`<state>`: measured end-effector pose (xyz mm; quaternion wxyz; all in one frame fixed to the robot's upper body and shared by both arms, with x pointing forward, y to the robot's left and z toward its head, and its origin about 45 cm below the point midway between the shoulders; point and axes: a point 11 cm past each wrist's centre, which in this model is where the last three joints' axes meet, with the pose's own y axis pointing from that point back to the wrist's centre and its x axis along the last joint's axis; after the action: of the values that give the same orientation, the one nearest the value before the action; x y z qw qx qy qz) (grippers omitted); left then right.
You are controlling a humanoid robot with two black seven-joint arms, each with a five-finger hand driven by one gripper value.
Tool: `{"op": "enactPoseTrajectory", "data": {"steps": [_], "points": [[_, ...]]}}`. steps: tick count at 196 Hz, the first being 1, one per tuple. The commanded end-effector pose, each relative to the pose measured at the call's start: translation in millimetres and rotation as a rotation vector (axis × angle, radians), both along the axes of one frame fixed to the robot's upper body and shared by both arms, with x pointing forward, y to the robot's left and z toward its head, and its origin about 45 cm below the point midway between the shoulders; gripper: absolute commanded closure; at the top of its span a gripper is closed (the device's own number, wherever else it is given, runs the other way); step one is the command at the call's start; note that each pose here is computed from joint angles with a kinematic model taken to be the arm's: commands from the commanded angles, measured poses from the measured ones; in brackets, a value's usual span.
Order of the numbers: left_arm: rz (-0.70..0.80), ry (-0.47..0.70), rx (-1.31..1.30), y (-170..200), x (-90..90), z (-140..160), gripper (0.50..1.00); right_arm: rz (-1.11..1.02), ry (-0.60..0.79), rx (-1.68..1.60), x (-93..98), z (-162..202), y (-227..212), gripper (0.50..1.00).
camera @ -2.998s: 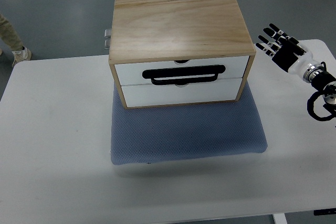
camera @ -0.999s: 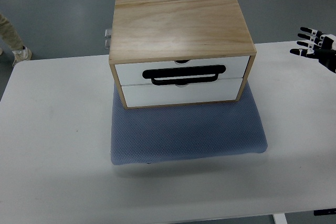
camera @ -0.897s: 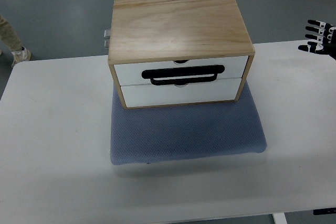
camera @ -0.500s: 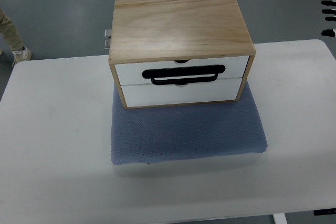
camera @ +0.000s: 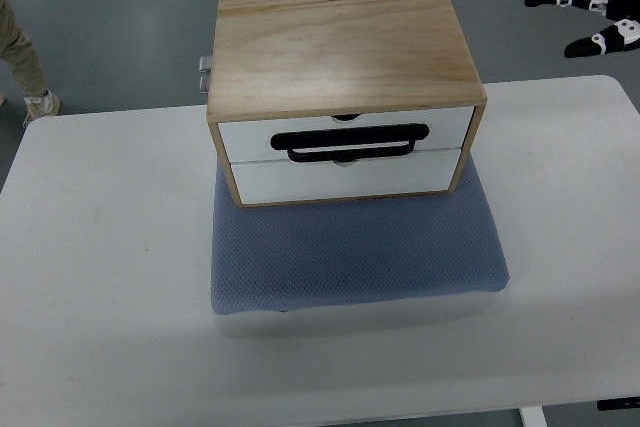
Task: Open wood drawer with right hand
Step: 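Lower the right hand onto the upper drawer's black handle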
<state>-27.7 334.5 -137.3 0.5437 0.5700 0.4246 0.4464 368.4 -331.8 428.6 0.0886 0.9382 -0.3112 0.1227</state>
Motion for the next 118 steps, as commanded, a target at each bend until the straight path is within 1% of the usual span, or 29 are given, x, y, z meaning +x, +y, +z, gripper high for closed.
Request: {"op": "enactPoseTrajectory", "data": {"steps": [1, 6, 39, 69, 95, 118], "points": [[0.000, 0.000, 0.000, 0.0, 0.0, 0.0, 0.500, 0.119, 0.015, -0.030, -0.4, -7.0, 42.9, 0.548], [0.001, 0.001, 0.000, 0.0, -0.1, 0.0, 0.500, 0.156, 0.027, -0.038, 0.8, -12.4, 57.6, 0.548], [0.000, 0.001, 0.000, 0.0, -0.2, 0.0, 0.500, 0.287, 0.062, -0.102, 1.5, -39.3, 111.2, 0.548], [0.000, 0.001, 0.000, 0.0, -0.2, 0.0, 0.500, 0.371, 0.039, -0.192, -0.9, -62.8, 149.9, 0.548], [0.001, 0.001, 0.000, 0.0, -0.1, 0.0, 0.500, 0.389, 0.045, -0.220, 0.8, -80.3, 166.5, 0.548], [0.001, 0.001, 0.000, 0.0, -0.1, 0.0, 0.500, 0.328, 0.023, -0.261, 17.6, -96.8, 162.9, 0.548]]}}
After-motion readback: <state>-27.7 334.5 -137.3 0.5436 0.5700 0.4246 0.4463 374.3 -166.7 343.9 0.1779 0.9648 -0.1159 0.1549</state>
